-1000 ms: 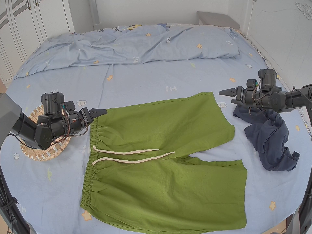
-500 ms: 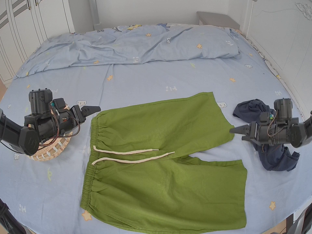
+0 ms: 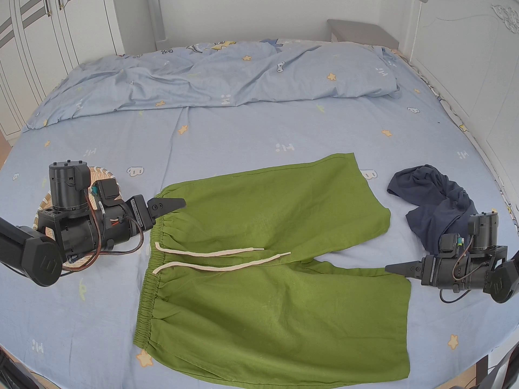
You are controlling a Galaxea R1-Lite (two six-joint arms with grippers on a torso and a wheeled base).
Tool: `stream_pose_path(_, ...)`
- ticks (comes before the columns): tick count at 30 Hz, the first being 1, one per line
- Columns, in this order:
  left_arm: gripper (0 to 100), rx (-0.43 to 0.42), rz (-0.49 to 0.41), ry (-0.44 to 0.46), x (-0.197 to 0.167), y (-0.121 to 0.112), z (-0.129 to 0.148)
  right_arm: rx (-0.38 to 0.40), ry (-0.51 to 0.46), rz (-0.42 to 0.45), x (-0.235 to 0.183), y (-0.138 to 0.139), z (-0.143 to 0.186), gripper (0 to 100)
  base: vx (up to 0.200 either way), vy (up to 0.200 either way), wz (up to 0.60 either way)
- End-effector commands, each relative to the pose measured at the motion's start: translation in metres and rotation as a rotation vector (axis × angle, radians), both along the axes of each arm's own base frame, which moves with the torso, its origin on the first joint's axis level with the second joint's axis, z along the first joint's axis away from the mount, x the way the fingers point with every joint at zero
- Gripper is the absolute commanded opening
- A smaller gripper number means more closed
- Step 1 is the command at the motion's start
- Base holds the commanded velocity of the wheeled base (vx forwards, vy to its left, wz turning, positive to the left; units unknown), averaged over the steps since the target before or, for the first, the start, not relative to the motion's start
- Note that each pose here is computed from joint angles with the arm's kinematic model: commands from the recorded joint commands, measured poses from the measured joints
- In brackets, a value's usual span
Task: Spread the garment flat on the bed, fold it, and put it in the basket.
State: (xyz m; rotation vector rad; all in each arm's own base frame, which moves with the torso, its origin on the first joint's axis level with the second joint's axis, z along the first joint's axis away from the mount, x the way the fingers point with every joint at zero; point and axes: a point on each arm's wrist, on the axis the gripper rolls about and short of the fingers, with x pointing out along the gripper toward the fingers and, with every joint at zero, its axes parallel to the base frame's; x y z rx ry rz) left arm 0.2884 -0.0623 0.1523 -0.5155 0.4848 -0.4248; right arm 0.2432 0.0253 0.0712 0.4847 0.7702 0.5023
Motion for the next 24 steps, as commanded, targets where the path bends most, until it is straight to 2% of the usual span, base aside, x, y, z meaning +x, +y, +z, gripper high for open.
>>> stream_pose_path(1,100,0.002,-0.01,0.0,-0.003,-0.003,0.0,-0.001,0.032,-0.007,-0.002,-0.002,-0.011,100,0.0,0.0,0.0)
stream_pose_path(14,100,0.001,-0.009,-0.001,-0.003,-0.002,0.0,-0.006,-0.023,-0.007,0.017,0.002,-0.033,100,0.0,0.0,0.0)
stream_pose_path(24,100,0.0,-0.002,-0.007,-0.003,0.0,0.002,-0.006,-0.045,-0.017,0.018,-0.001,-0.034,100,0.0,0.0,0.0)
